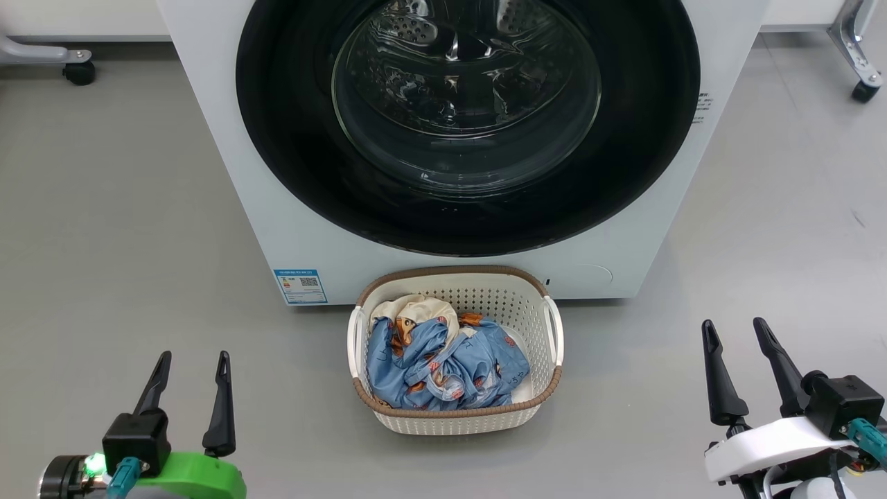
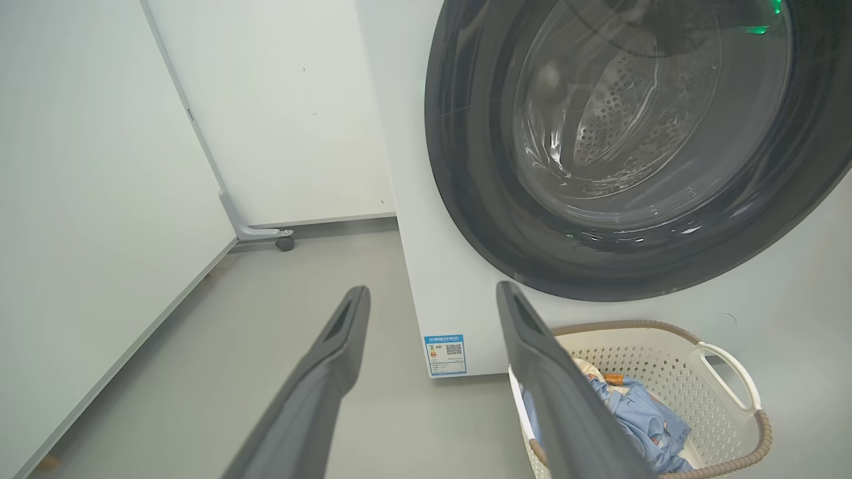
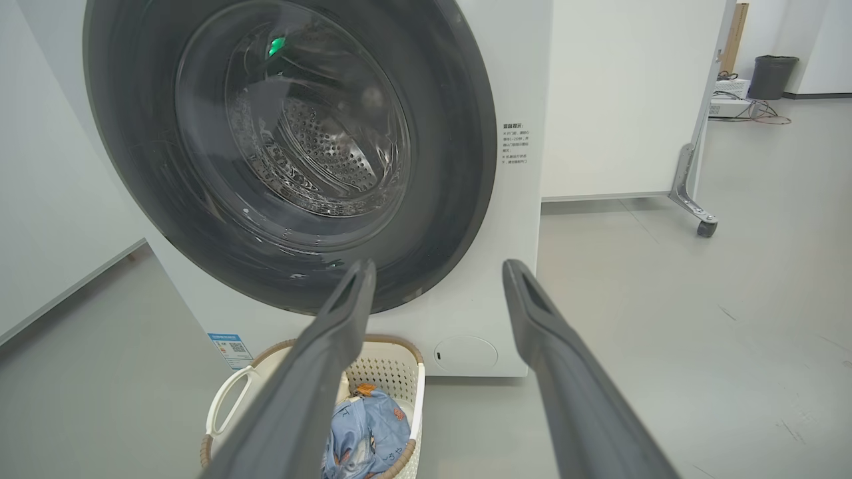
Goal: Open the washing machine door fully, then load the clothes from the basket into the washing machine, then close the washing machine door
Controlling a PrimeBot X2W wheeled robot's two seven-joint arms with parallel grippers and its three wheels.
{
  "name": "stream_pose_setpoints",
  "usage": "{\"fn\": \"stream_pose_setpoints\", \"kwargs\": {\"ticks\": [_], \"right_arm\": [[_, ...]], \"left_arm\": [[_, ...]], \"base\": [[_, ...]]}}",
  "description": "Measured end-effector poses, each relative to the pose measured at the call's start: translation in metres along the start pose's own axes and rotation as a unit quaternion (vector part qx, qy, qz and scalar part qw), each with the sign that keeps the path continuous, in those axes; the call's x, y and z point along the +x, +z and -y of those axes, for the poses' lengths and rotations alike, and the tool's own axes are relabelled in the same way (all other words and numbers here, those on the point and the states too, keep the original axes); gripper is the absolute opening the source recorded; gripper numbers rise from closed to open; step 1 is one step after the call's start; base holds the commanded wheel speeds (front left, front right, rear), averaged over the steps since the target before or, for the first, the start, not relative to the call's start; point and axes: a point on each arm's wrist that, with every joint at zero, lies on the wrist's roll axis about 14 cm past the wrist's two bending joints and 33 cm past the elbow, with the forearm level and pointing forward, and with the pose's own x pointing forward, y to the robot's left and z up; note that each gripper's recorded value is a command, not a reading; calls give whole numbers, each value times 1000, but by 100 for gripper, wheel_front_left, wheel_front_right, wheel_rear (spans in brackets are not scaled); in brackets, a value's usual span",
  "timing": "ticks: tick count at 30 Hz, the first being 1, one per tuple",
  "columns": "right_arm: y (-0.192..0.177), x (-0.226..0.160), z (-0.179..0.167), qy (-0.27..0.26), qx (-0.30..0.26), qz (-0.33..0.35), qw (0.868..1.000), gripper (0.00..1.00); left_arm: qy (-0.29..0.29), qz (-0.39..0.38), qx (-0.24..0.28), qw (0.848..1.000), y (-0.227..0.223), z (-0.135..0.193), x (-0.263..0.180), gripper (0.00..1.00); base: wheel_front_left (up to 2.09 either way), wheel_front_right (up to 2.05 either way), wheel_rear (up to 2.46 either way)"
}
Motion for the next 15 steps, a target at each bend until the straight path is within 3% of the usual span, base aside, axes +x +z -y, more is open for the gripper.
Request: {"fn": "stream_pose_setpoints", "kwargs": {"ticks": [15], "right_arm": [[-1, -1, -1, 1, -2, -1, 1000, 100]], "left_arm": [[-3, 3, 0, 1000, 2, 2, 1, 100]], "base": [[14, 14, -28]]}}
